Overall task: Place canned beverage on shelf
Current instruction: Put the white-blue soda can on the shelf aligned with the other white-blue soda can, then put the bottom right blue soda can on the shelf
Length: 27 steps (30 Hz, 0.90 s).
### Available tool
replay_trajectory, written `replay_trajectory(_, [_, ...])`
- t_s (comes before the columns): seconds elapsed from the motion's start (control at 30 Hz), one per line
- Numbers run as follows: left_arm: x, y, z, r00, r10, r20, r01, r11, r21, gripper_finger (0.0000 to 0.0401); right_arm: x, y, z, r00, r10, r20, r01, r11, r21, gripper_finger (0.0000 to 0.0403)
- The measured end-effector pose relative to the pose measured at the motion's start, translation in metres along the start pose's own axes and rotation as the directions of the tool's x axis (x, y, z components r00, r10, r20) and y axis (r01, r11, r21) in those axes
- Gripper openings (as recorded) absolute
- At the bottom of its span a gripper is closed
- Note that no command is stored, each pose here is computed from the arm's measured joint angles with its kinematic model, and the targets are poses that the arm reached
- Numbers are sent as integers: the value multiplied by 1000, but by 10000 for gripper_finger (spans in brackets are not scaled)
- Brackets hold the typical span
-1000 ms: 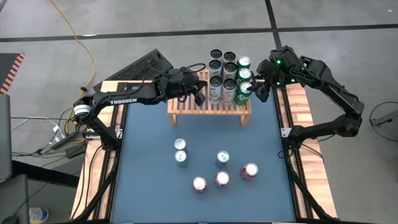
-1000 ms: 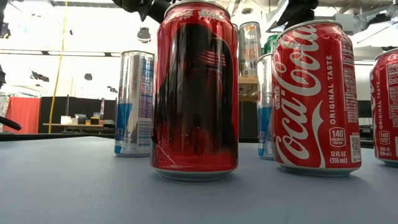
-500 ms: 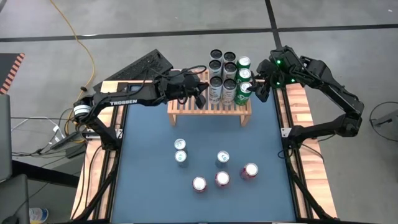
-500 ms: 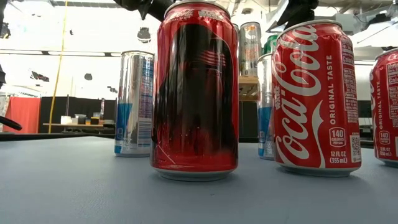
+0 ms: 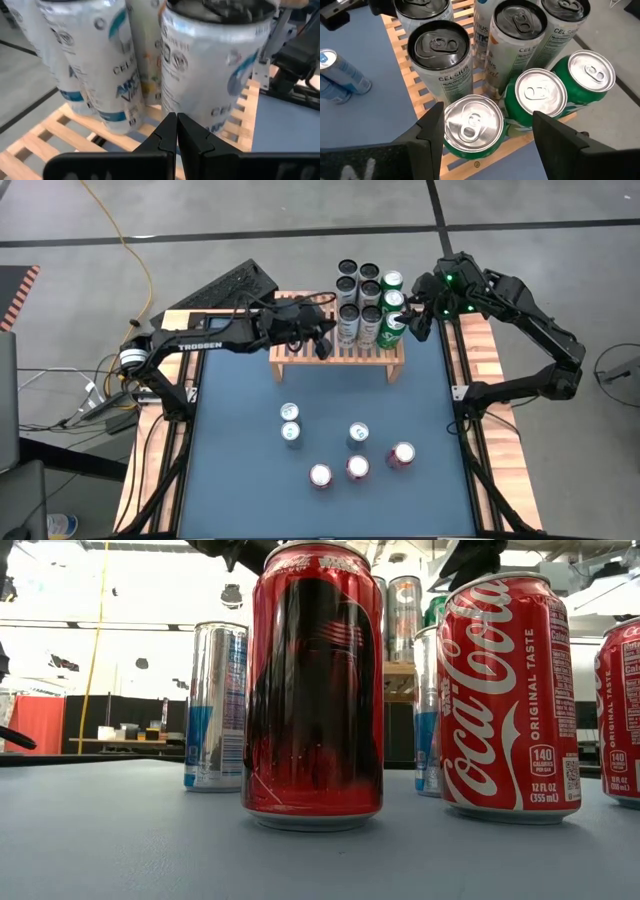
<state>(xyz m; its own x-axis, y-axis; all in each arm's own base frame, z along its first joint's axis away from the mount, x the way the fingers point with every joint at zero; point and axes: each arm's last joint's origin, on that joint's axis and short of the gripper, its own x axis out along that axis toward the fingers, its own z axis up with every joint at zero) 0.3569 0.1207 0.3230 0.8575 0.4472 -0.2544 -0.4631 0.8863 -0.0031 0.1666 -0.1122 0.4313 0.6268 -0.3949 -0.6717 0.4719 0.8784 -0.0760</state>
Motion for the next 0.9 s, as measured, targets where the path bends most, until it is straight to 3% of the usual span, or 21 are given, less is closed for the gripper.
replay_trajectory(0.2, [-2,-10,-2,999,-42,-18,42,999,-2,0,0,0,1,1000,7,8,-7,1000,-15,240])
replay_trajectory(0.37, [-2,-13,-3,998,-50,-25,50,999,-3,0,0,3,8,991,98,91,-94,994,-54,240])
replay_trajectory(0.53, [-7,-10,-5,996,35,-77,-34,999,10,0,-1,12,13,982,136,132,-124,988,-93,240])
replay_trajectory(0.7, [-29,-7,6,995,40,-88,-34,997,71,0,-1,25,9,979,185,83,-172,976,-135,240])
replay_trajectory(0.9, [-79,1,32,997,-52,-51,61,979,193,1,-6,60,0,952,305,-16,-305,943,-133,240])
